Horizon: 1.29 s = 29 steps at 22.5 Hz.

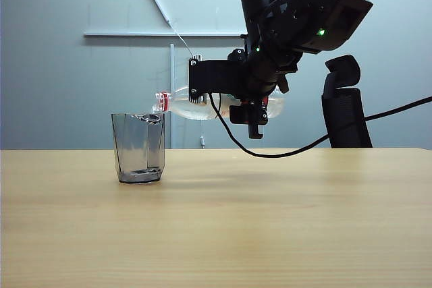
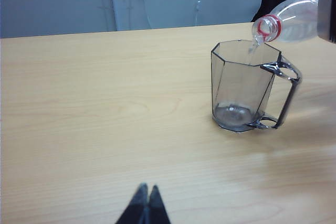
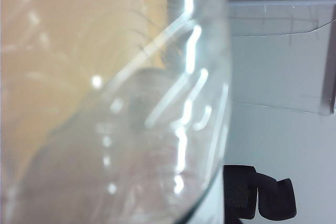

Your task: Pick up the mineral water bottle on the table and pour water into the mug until it's half full.

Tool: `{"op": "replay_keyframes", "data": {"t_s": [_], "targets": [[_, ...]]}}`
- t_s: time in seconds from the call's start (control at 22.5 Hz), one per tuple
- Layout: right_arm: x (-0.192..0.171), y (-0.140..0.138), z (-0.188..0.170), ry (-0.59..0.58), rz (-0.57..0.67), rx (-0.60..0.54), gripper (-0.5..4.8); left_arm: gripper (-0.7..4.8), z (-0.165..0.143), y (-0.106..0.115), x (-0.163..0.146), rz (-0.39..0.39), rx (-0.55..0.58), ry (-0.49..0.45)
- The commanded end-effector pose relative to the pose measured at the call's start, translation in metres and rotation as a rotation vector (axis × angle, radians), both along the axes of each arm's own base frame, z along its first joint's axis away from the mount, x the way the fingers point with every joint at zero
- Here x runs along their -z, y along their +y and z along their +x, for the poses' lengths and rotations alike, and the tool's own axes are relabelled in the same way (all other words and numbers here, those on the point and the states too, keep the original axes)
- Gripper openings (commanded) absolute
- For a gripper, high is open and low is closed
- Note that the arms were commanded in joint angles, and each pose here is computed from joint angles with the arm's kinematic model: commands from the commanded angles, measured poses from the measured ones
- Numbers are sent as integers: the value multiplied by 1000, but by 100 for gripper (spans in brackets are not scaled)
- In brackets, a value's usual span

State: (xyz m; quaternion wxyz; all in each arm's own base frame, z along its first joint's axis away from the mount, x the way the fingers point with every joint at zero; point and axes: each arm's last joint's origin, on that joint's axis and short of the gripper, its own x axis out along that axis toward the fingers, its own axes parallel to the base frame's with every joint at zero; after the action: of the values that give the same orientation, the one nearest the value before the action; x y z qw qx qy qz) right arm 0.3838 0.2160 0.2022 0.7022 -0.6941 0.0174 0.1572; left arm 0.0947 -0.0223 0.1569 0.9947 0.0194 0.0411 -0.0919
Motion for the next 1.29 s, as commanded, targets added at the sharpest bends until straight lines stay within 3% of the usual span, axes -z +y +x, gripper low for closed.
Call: {"op": "replay_keyframes", "data": {"t_s": [0.04, 1.29], "targets": [[-15, 1, 1, -81, 26, -1, 278, -2, 0, 0, -2, -7, -1, -14], [-16, 1, 1, -95, -32, 10, 278, -2, 0, 0, -2, -7, -1, -14]]}}
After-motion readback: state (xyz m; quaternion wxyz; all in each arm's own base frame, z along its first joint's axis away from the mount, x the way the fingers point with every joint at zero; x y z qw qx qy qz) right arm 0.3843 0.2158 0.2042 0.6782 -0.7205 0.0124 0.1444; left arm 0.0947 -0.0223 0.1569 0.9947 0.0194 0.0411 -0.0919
